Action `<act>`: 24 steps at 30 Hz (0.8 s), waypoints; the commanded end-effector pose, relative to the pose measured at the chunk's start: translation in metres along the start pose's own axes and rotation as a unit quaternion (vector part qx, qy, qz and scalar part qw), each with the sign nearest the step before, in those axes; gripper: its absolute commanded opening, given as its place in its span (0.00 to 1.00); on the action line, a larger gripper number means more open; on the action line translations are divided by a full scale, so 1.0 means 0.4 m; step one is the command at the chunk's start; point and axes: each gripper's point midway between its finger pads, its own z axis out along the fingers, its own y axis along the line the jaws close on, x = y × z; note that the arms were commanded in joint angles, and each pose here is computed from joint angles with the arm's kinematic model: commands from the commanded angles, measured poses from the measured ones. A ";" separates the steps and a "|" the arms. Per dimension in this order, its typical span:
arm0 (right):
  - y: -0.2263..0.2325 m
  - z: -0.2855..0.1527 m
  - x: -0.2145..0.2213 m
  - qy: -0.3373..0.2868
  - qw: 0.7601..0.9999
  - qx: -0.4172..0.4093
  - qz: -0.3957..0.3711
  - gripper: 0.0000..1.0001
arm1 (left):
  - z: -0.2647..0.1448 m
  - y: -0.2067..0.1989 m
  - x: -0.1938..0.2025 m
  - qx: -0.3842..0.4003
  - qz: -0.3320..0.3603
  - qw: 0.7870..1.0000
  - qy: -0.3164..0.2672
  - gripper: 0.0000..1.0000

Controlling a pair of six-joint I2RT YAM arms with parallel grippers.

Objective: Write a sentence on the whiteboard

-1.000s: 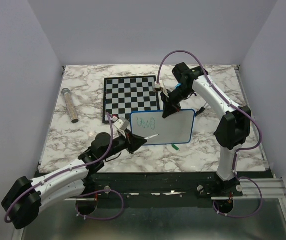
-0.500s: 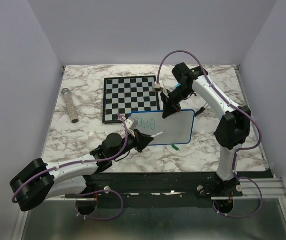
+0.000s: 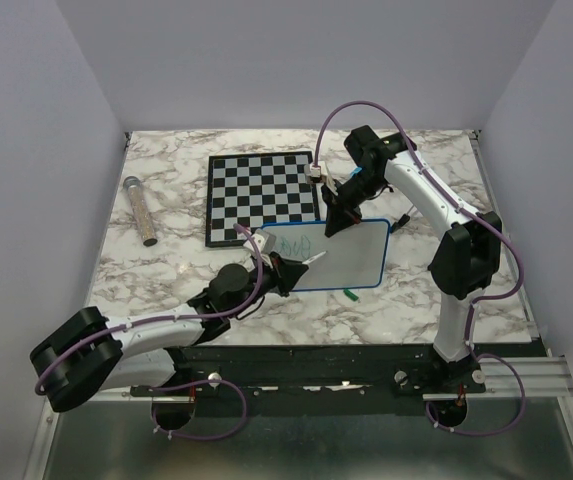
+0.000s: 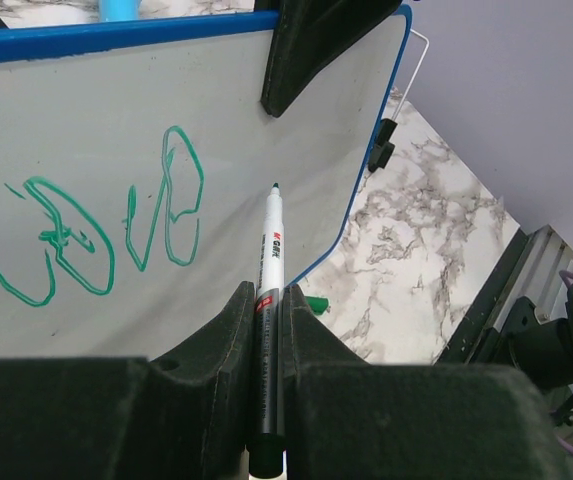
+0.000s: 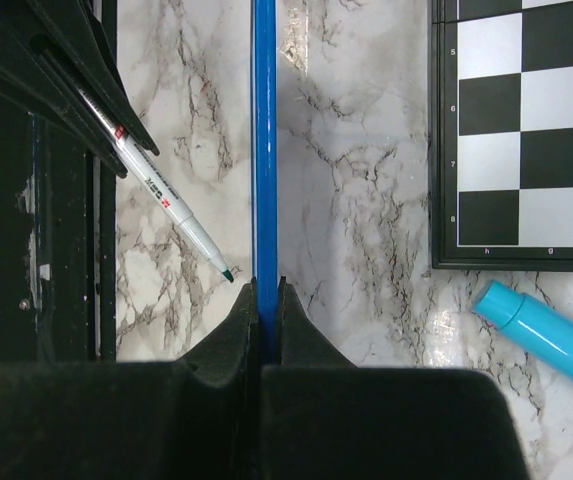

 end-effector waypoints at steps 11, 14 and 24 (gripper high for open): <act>0.020 0.015 0.024 0.002 0.999 -0.030 0.028 0.00 | 0.030 -0.015 -0.050 -0.002 0.004 0.999 -0.032 0.00; 0.020 0.016 0.024 0.002 0.999 -0.030 0.027 0.01 | 0.034 -0.010 -0.051 -0.008 0.005 0.999 -0.032 0.00; 0.020 0.017 0.024 0.001 0.999 -0.031 0.028 0.01 | 0.039 0.011 -0.052 -0.030 0.007 0.999 -0.028 0.00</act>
